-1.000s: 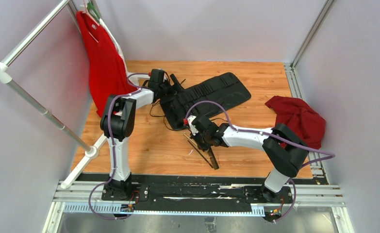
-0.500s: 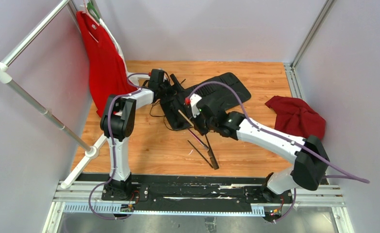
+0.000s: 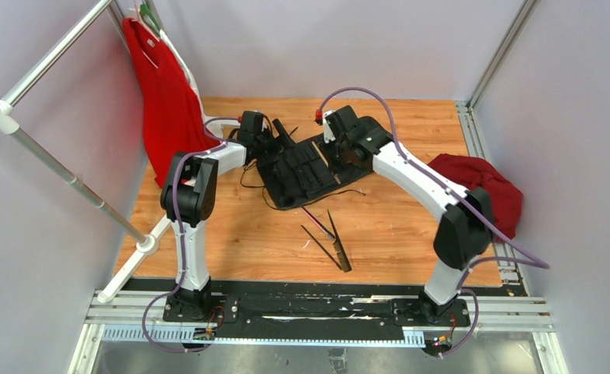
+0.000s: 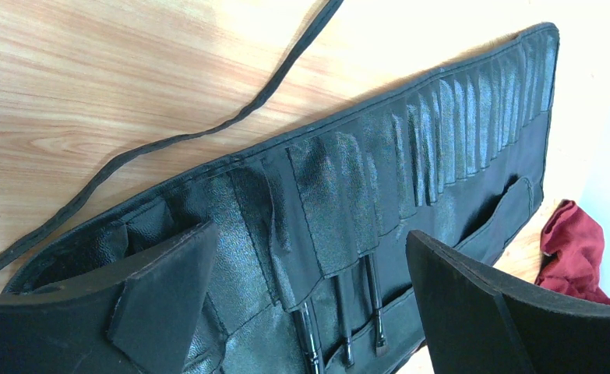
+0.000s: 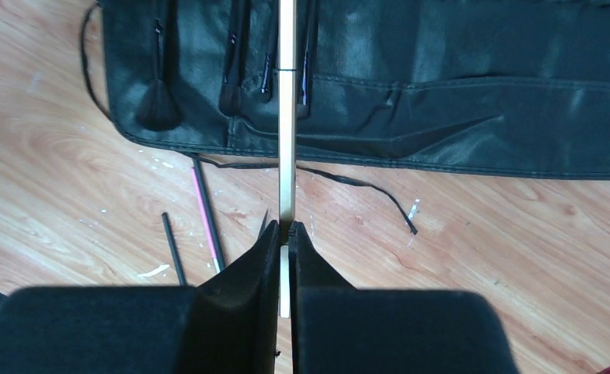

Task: Organize the makeup
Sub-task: Place the makeup brush in the cosmetics bag, then pick up the makeup brush from the center of the board.

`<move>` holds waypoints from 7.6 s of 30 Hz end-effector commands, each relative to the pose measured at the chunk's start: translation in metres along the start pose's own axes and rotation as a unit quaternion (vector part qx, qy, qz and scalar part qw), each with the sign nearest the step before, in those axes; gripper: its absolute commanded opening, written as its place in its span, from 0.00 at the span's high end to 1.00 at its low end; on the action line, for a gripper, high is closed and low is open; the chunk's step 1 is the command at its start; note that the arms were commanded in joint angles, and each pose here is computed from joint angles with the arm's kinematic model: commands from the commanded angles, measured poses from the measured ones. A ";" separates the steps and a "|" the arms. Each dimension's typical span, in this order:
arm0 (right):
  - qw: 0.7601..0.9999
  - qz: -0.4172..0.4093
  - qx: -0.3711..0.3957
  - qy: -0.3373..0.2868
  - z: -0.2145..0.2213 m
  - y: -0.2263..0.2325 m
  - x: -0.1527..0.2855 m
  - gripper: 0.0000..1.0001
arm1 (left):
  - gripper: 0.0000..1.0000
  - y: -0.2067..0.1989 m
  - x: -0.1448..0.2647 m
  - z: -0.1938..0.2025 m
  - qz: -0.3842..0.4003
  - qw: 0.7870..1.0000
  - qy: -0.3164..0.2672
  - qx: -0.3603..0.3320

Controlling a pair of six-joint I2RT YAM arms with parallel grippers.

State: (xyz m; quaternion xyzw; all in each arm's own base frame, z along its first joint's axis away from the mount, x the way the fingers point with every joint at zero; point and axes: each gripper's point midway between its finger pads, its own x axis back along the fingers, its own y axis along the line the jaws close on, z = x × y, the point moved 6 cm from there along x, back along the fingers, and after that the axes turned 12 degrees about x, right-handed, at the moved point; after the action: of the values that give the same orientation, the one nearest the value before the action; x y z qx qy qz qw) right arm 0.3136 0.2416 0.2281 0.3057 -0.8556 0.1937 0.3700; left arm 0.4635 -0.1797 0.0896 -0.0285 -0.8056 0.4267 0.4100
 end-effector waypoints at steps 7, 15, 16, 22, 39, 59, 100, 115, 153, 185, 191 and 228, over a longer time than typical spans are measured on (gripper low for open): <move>0.991 -0.053 -0.035 0.121 0.025 -0.009 -0.048 0.99 | 0.02 0.038 0.005 0.013 -0.081 0.996 0.031 0.013; 0.985 -0.072 -0.053 0.147 0.034 -0.017 -0.072 0.99 | 0.02 0.037 0.004 0.013 -0.081 0.996 0.031 0.012; 0.984 -0.075 -0.056 0.151 0.035 -0.017 -0.075 0.99 | 0.02 0.037 0.004 0.012 -0.080 0.996 0.031 0.012; 0.980 -0.083 -0.061 0.169 0.043 -0.020 -0.088 0.99 | 0.02 0.038 0.004 0.013 -0.081 0.996 0.031 0.013; 0.977 -0.082 -0.080 0.178 0.049 -0.033 -0.112 0.99 | 0.02 0.041 0.003 0.014 -0.083 0.996 0.033 0.014; 0.977 -0.087 -0.085 0.173 0.042 -0.040 -0.135 0.99 | 0.02 0.043 0.002 0.015 -0.085 0.996 0.035 0.014; 0.985 -0.088 -0.083 0.123 0.014 -0.056 -0.180 0.92 | 0.02 0.047 0.005 0.017 -0.092 0.995 0.036 0.011; 0.993 -0.046 -0.068 0.086 -0.006 -0.066 -0.130 0.58 | 0.02 0.038 0.009 0.013 -0.084 0.996 0.030 0.009; 0.982 -0.150 0.056 0.100 0.138 0.126 -0.012 0.60 | 0.02 0.039 0.007 0.014 -0.078 0.996 0.033 0.013; 0.976 -0.155 0.059 0.142 0.177 0.141 -0.032 0.66 | 0.02 0.038 0.007 0.013 -0.080 0.996 0.030 0.010; 0.976 -0.150 0.062 0.147 0.180 0.141 -0.036 0.68 | 0.02 0.038 0.007 0.012 -0.080 0.996 0.029 0.010; 0.998 0.017 0.048 0.035 0.020 0.018 0.011 0.99 | 0.02 0.039 0.010 0.014 -0.078 0.996 0.031 0.013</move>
State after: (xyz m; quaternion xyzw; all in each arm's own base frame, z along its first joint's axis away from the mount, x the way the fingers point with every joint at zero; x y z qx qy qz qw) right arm 0.2492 0.2644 0.2181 0.3475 -0.8386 0.2187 0.3580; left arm 0.4583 -0.1752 0.0901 -0.0215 -0.8028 0.4258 0.4168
